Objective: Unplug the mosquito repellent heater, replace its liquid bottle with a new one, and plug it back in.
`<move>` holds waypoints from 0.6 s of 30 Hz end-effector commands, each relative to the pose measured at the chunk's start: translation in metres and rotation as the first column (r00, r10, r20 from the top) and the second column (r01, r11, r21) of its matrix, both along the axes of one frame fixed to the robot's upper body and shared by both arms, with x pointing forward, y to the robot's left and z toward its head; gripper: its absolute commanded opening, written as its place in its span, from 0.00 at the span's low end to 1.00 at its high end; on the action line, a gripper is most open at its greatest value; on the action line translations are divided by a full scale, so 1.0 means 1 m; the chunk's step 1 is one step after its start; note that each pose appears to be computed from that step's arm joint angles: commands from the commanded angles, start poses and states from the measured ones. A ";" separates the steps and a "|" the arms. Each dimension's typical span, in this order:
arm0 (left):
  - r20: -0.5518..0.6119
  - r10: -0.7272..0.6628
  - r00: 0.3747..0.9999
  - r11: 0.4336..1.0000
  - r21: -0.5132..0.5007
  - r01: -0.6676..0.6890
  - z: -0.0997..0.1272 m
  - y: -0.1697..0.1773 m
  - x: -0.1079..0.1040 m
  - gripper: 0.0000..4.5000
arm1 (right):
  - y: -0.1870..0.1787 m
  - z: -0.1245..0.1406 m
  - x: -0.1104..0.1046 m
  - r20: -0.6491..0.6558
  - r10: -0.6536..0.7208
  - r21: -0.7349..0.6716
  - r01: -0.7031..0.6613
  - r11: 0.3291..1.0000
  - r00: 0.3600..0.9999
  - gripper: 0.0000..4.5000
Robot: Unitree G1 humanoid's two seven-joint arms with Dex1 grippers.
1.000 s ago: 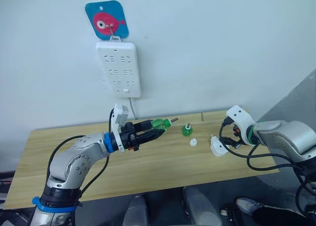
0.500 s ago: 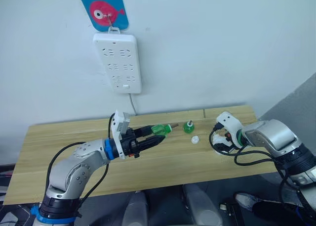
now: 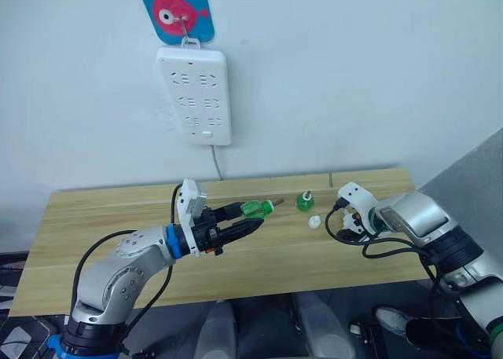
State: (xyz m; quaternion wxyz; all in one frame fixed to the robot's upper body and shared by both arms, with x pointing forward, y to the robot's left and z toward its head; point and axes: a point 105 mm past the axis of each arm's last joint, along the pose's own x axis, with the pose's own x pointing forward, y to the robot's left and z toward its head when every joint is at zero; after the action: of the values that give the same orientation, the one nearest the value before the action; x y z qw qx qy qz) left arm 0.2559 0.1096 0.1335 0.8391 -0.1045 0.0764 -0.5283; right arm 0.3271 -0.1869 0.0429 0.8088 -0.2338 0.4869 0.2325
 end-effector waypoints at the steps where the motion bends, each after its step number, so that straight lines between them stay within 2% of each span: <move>1: 0.053 -0.011 0.999 1.000 -0.008 0.011 0.009 -0.005 -0.005 0.51 | -0.007 0.007 0.001 0.011 -0.013 -0.016 0.013 1.000 1.000 1.00; 16: 0.057 -0.001 0.998 1.000 -0.009 0.002 0.008 -0.006 -0.004 0.51 | -0.017 0.003 0.000 -0.012 -0.048 -0.037 0.048 0.998 0.999 1.00; 18: 0.057 -0.002 0.998 1.000 -0.009 0.003 0.008 -0.006 -0.004 0.51 | -0.017 0.002 0.000 -0.016 -0.054 -0.031 0.054 0.998 0.998 0.92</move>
State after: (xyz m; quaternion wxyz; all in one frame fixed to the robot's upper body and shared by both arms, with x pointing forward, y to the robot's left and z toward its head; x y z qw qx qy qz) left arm 0.2559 0.1075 0.1334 0.8435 -0.1027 0.0718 -0.5223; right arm 0.3250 -0.2002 0.0417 0.8022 -0.2351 0.5054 0.2139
